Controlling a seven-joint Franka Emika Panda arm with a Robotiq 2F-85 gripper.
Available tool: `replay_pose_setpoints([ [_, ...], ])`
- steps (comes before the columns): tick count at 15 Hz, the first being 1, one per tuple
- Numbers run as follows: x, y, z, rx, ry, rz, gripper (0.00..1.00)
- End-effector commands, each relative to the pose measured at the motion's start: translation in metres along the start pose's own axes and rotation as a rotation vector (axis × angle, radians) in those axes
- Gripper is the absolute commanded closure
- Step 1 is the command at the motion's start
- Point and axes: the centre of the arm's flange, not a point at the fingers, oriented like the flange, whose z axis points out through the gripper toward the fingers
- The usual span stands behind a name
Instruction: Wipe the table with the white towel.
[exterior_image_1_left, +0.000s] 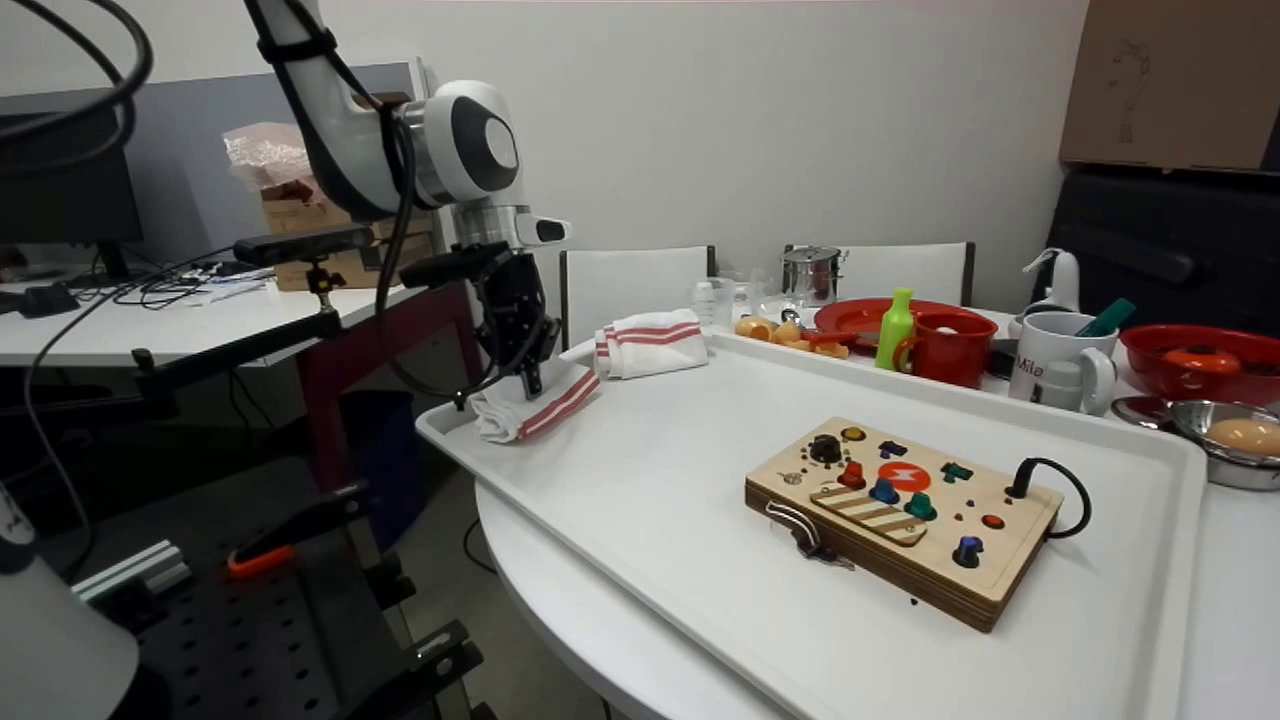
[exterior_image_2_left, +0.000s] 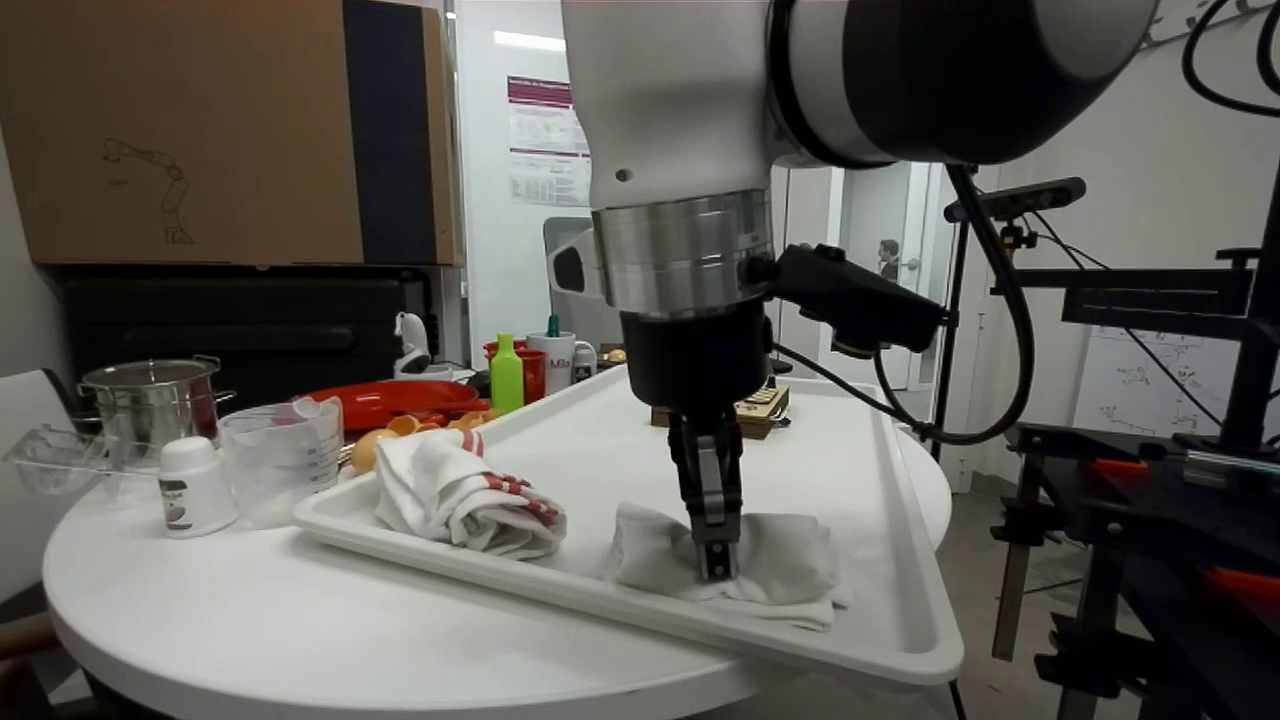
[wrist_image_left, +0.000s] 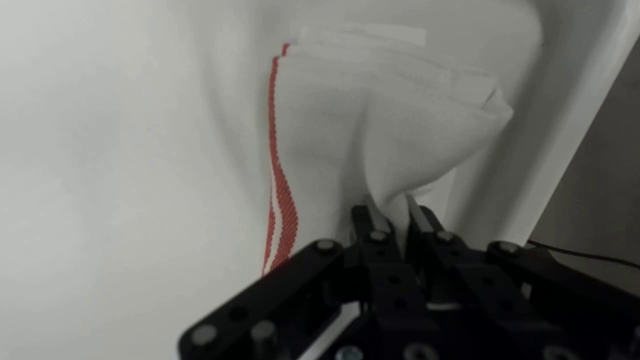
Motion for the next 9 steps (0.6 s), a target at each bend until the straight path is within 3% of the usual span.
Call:
replay_pose_setpoints([
  [1, 0.008, 0.006, 0.009, -0.011, -0.017, 0.011, 0.97],
  [9, 0.017, 0.069, 0.017, -0.049, -0.015, 0.121, 0.97],
])
